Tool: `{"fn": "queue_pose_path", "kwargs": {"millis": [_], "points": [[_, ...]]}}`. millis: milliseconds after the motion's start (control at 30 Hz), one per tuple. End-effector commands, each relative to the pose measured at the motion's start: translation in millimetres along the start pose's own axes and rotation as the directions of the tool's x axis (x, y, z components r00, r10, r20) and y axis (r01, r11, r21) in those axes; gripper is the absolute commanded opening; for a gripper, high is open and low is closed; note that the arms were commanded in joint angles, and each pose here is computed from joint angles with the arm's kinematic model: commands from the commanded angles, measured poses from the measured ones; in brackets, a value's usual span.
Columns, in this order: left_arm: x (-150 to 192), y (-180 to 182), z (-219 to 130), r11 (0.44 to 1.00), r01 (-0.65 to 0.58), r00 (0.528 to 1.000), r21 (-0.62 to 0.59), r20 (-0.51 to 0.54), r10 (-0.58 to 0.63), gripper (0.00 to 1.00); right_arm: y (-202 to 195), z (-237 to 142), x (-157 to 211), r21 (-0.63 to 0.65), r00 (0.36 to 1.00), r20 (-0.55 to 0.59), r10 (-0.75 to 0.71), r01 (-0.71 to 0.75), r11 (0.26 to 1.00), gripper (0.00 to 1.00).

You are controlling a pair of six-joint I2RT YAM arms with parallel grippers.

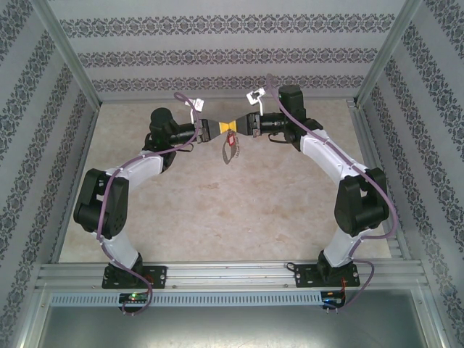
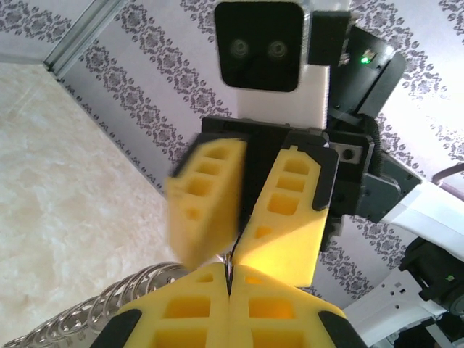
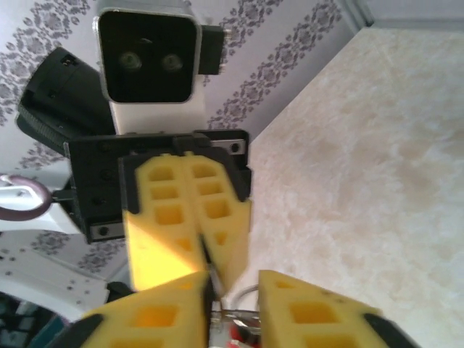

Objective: Put the keys on the keyring

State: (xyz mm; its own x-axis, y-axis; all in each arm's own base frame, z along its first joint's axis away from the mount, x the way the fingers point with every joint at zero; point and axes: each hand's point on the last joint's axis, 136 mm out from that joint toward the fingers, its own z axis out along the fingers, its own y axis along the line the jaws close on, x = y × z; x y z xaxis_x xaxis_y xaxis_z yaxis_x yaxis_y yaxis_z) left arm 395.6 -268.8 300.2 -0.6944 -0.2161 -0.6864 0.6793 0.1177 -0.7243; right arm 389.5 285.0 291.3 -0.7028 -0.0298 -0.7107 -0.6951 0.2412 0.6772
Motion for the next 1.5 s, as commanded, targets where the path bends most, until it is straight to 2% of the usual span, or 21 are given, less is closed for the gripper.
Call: {"fn": "queue_pose_path", "kwargs": {"millis": [0,133,233,333,533,667,867,933,1133,1467], "points": [[-8.9,-22.1,1.2,0.994,-0.097,0.995,0.054,0.034,0.095,0.0,0.5,-22.6,-18.6,0.05,0.995,0.101,-0.025,0.02,0.999,0.33],[-17.2,-29.7,-0.3,0.99,-0.131,0.99,0.046,0.067,0.128,0.0,-5.9,-42.5,-20.3,0.109,0.98,0.199,-0.011,-0.011,0.994,0.34],[-22.9,-34.2,-1.5,0.988,-0.148,0.985,0.043,0.091,0.144,0.0,-8.5,-41.3,-11.7,0.142,0.973,0.231,-0.012,-0.022,0.99,0.37],[-26.4,-35.8,-1.7,0.987,-0.153,0.983,0.04,0.104,0.148,0.0,-5.7,-36.2,-5.5,0.141,0.97,0.244,-0.017,-0.018,0.99,0.43],[-29.8,-37.8,-1.4,0.987,-0.151,0.983,0.044,0.114,0.146,0.0,-1.9,-13.6,1.0,0.125,0.972,0.236,-0.024,-0.006,0.992,0.45],[-30.8,-37.6,-1.7,0.988,-0.152,0.982,0.04,0.121,0.146,0.0,1.2,3.1,4.7,0.079,0.978,0.209,-0.005,-0.011,0.997,0.41],[-32.9,-37.5,-2.5,0.987,-0.157,0.979,0.031,0.133,0.152,0.0,4.5,25.1,23.6,0.032,0.99,0.144,0.013,-0.018,0.999,0.25],[-33.2,-37.6,-2.5,0.987,-0.158,0.979,0.03,0.136,0.152,0.0,3.0,30.1,29.6,0.031,0.991,0.131,0.021,-0.026,0.999,0.24],[-33.1,-37.5,-2.4,0.987,-0.16,0.979,0.03,0.135,0.155,0.0,0.7,20.0,29.4,0.058,0.988,0.156,0.013,-0.022,0.998,0.29],[-33.5,-40.0,-3.3,0.986,-0.162,0.978,0.032,0.136,0.156,0.0,-9.2,-15.1,25.1,0.208,0.966,0.254,-0.056,0.002,0.978,0.44]]}}
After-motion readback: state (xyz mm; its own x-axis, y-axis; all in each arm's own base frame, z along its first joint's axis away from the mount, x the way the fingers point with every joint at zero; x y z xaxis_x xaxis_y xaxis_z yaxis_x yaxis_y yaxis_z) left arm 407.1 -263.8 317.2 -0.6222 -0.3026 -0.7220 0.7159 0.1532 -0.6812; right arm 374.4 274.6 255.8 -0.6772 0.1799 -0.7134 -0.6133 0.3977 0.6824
